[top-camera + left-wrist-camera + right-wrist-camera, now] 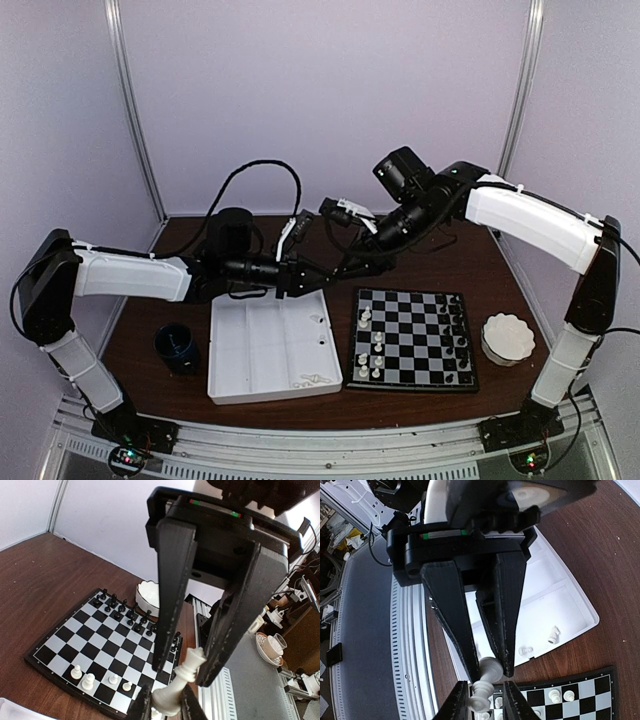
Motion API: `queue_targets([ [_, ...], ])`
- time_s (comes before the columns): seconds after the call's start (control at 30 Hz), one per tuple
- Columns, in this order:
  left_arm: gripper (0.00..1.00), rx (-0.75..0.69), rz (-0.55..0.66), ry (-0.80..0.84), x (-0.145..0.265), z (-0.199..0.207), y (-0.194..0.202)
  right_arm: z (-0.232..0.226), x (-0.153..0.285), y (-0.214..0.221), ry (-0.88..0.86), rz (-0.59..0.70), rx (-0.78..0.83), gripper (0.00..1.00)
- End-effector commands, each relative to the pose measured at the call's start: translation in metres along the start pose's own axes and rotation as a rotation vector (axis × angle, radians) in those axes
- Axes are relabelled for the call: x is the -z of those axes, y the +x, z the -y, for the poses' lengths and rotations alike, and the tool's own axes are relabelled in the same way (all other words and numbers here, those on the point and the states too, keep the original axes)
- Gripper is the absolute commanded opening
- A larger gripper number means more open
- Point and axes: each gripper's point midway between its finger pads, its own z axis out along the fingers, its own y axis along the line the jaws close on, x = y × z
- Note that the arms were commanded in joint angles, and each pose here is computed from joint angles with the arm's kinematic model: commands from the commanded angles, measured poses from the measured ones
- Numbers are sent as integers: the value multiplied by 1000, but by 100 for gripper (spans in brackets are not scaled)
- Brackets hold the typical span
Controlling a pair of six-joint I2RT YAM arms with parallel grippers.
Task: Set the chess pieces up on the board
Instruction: Pass from the left arm to the right, then place the king on e1.
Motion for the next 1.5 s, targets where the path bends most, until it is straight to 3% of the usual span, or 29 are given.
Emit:
queue_targets([
  [0.0,9,-31,22,35,1,8,-8,-10,4,-13,-39,37,11,25],
  [0.27,10,-33,18,36,1,9,-7,-12,4,-14,-56,43,13,8],
  [0.53,45,-21,-26,-53,5,-2,-5,6,13,-6,88,-8,68,2],
  [0.67,49,-62,-28,-124,23,-8,-19,27,28,11,238,-81,134,1],
  [0.8,54,-74,-17,-274,45,-27,-35,34,25,47,273,-178,177,1],
  [1.03,55,-96,-7,-400,63,-41,-43,40,-16,99,169,-353,120,1],
  [1.47,56,-90,-18,-416,64,-44,-42,53,-61,135,167,-540,138,1],
])
